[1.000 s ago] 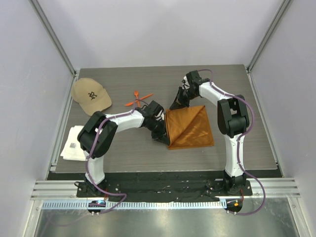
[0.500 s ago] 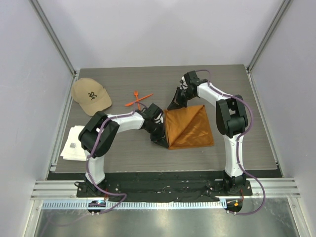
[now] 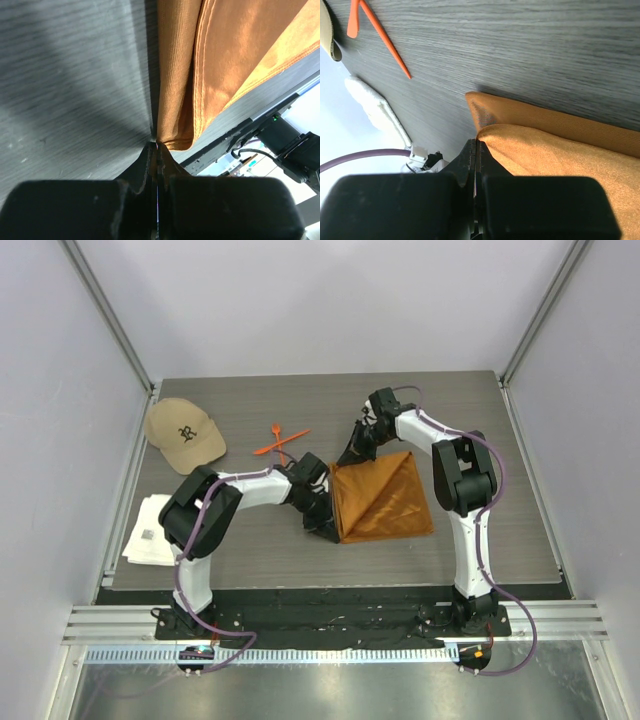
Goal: Fold the napkin into a case and place the utensils inside
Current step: Fold the top corner of the square-folded napkin at the center of the board.
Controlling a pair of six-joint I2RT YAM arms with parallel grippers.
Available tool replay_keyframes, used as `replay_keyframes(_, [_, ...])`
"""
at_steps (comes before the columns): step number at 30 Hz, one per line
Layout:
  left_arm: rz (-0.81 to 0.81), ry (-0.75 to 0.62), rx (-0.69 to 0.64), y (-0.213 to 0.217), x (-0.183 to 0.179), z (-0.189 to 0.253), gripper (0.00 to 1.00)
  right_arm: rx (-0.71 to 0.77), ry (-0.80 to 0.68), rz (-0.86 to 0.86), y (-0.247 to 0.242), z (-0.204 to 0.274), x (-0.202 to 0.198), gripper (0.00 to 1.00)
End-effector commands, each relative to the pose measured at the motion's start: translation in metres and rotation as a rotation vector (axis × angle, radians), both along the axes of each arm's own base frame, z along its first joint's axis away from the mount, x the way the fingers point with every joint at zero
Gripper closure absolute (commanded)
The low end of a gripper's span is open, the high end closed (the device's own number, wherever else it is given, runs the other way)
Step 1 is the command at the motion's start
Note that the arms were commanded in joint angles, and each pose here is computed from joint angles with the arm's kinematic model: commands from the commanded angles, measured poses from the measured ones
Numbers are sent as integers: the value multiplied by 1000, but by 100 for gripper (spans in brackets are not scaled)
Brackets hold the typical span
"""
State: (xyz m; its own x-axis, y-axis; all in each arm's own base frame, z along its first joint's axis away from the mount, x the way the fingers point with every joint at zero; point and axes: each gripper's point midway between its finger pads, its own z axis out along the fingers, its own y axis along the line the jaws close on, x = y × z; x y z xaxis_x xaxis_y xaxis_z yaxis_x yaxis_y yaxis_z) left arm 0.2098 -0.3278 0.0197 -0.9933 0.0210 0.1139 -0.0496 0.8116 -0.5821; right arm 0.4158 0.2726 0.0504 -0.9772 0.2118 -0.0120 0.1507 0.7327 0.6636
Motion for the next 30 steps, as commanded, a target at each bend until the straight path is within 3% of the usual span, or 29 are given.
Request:
replay_keyframes(1, [29,-43,-49,3,8,23,100,59,-66,11,13,28,12,99])
replay_keyframes(21, [36,-51,-49,2,14,21,100,59,-33,37,22,10,9,97])
replay_keyframes(30, [107,-107,-31,35,57,35,99,83,-32,61,30,8,9,95])
